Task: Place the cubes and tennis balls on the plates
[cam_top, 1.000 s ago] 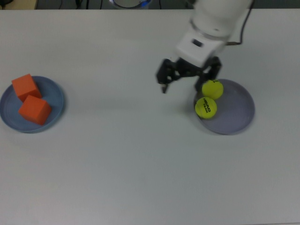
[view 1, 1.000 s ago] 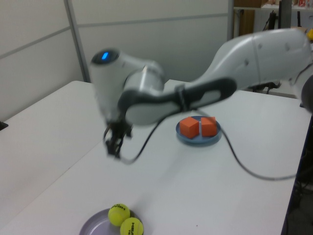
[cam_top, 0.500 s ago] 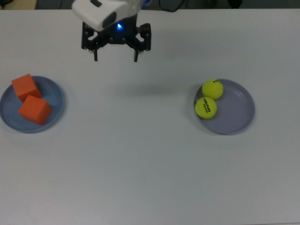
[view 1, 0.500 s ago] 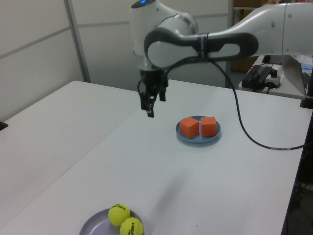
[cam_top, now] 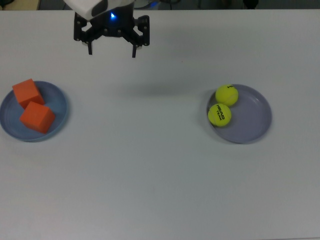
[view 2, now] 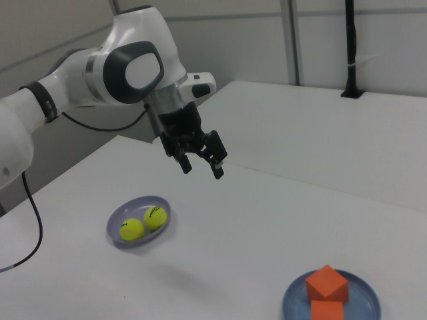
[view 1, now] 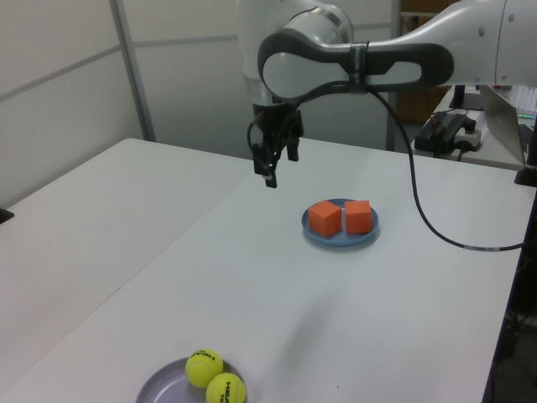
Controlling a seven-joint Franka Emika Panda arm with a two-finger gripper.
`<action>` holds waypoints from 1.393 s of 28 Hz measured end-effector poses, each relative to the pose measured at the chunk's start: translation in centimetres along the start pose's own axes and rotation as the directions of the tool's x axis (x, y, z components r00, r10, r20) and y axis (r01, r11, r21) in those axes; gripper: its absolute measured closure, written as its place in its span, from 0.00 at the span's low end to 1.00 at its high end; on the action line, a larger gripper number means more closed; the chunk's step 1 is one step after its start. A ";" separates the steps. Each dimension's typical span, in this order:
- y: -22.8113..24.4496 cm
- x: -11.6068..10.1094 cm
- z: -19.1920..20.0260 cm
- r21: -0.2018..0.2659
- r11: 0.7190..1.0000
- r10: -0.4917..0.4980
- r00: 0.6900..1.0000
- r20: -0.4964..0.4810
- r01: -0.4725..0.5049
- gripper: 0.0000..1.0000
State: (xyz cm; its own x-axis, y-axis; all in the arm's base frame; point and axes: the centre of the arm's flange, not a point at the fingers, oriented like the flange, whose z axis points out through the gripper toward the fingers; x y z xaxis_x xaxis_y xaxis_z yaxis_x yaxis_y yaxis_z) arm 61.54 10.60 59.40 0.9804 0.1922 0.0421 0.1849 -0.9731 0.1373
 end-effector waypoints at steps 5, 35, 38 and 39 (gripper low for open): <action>0.8 -0.3 -0.4 -0.005 1.000 0.014 1.000 0.003 -0.014 0.00; 2.7 -0.4 0.2 -0.034 0.999 0.039 0.999 0.017 -0.039 0.00; 2.7 -0.4 0.2 -0.034 0.999 0.040 0.999 0.018 -0.039 0.00; 2.8 -0.4 0.2 -0.034 0.999 0.041 0.999 0.018 -0.040 0.00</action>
State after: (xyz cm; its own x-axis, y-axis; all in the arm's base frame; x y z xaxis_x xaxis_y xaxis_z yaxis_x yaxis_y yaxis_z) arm 61.67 7.79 59.52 0.9882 0.1501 0.0300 0.1430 -0.9752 0.1688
